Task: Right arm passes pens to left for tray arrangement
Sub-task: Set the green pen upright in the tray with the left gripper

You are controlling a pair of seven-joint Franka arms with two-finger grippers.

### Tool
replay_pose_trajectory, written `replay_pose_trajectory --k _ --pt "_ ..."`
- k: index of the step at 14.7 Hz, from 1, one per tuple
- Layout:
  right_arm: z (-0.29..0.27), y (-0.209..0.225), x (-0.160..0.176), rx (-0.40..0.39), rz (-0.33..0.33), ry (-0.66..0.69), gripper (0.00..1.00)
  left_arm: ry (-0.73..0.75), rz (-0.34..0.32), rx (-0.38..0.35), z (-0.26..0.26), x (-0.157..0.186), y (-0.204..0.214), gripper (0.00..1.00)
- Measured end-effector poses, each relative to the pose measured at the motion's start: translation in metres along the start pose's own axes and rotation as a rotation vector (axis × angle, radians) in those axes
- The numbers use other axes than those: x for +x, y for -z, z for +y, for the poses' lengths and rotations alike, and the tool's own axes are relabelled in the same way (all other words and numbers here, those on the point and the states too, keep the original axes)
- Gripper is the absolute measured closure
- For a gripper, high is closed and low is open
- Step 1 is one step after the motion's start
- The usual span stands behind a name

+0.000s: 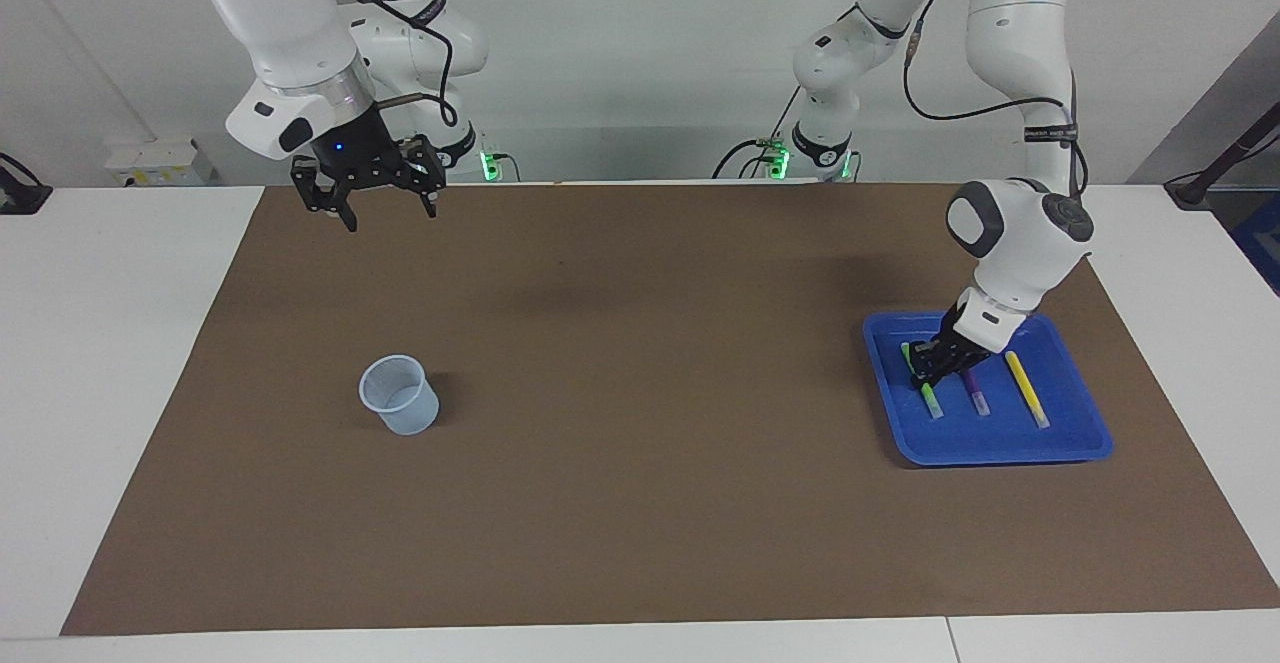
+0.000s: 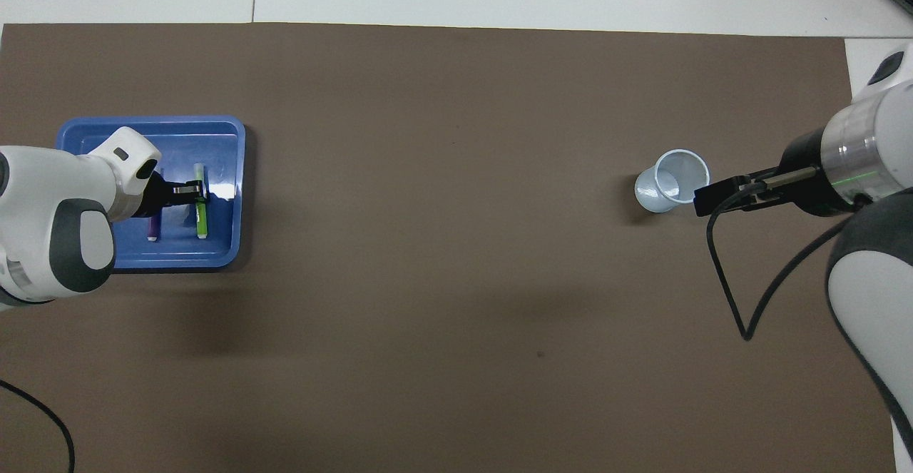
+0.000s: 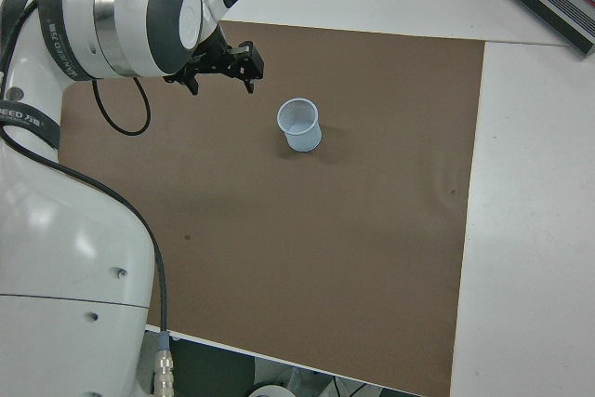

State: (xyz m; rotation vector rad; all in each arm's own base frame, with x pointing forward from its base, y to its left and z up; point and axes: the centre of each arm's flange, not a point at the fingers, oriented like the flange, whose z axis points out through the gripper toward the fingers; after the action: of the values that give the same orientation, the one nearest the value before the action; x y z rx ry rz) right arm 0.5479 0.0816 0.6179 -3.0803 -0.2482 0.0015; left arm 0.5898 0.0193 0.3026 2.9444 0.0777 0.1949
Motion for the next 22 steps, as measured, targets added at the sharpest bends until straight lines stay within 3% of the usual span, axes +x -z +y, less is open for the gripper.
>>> replay_pose_trajectory --k 7,8,12,22 --pt "0.01 0.001 0.0 -0.005 0.006 -0.018 0.0 -0.002 0.0 -0.001 0.0 0.0 0.0 0.04" --pt "0.012 0.002 0.001 -0.006 0.013 -0.022 0.0 -0.001 0.0 0.0 0.0 0.0 0.0 0.0" --pt "0.027 -0.002 0.0 -0.007 0.01 -0.049 0.0 -0.002 -0.007 -0.001 0.0 0.006 0.007 0.0" --pt "0.027 -0.003 0.0 -0.007 0.009 -0.049 0.0 -0.05 -0.033 0.038 0.015 0.04 0.086 0.0"
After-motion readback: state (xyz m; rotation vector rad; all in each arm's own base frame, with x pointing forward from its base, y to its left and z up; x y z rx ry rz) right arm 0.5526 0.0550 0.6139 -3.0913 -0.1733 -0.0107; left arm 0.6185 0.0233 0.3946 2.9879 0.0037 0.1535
